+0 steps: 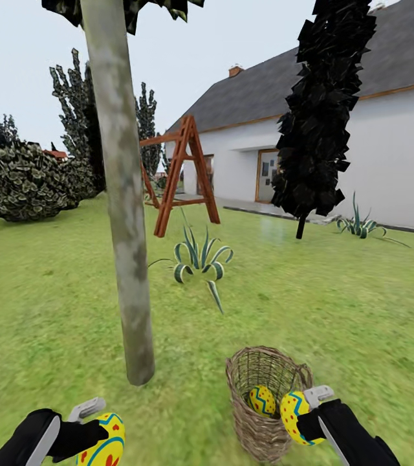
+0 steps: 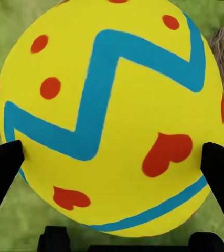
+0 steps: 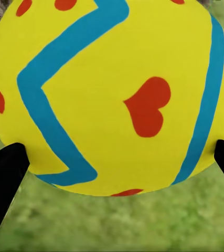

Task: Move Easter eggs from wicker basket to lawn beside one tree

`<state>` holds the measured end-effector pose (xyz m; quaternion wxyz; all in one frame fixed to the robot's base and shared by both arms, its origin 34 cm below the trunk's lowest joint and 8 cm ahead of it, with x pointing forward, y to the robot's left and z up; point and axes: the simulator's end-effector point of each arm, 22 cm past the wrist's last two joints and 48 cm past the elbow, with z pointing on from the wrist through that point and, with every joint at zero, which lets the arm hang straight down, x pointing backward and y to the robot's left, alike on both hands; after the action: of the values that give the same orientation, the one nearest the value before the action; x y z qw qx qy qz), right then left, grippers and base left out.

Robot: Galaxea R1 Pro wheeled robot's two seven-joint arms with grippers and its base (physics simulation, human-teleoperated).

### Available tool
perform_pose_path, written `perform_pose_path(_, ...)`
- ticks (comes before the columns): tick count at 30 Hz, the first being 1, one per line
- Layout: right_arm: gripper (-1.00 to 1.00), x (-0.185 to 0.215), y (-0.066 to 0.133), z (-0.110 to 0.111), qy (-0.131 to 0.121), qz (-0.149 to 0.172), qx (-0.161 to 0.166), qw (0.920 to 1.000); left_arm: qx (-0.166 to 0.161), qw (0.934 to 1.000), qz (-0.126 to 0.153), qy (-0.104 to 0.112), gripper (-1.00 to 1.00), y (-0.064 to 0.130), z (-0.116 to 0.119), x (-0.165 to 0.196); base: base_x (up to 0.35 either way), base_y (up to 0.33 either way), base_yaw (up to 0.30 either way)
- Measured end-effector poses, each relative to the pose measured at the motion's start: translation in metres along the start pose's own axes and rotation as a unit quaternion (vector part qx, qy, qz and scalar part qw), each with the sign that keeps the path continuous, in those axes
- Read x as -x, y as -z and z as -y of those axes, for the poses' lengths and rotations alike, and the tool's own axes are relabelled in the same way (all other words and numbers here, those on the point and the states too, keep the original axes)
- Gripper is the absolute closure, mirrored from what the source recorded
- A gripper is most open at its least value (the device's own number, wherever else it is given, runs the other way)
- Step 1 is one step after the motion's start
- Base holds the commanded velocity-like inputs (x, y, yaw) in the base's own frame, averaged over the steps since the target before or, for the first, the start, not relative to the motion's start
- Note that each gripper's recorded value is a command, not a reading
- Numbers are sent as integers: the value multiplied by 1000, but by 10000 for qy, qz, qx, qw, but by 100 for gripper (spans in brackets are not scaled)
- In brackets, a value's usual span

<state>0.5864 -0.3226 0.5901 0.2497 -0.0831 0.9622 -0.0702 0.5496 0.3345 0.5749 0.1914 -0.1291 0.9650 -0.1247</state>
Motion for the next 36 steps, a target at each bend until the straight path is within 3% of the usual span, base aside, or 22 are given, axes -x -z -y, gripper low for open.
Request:
perform_pose_path(15,100,0,0,-1,22,5,3,10000,-13,10000,-6,-2,100,0,2,0,100,339,-195)
perform_pose_path(25,100,3,0,-9,38,36,37,10000,-14,10000,-23,-33,100,-1,4,-2,102,339,135)
perform_pose_path(36,100,3,0,-8,14,54,54,10000,-21,10000,-35,-44,100,-2,6,-3,105,338,9)
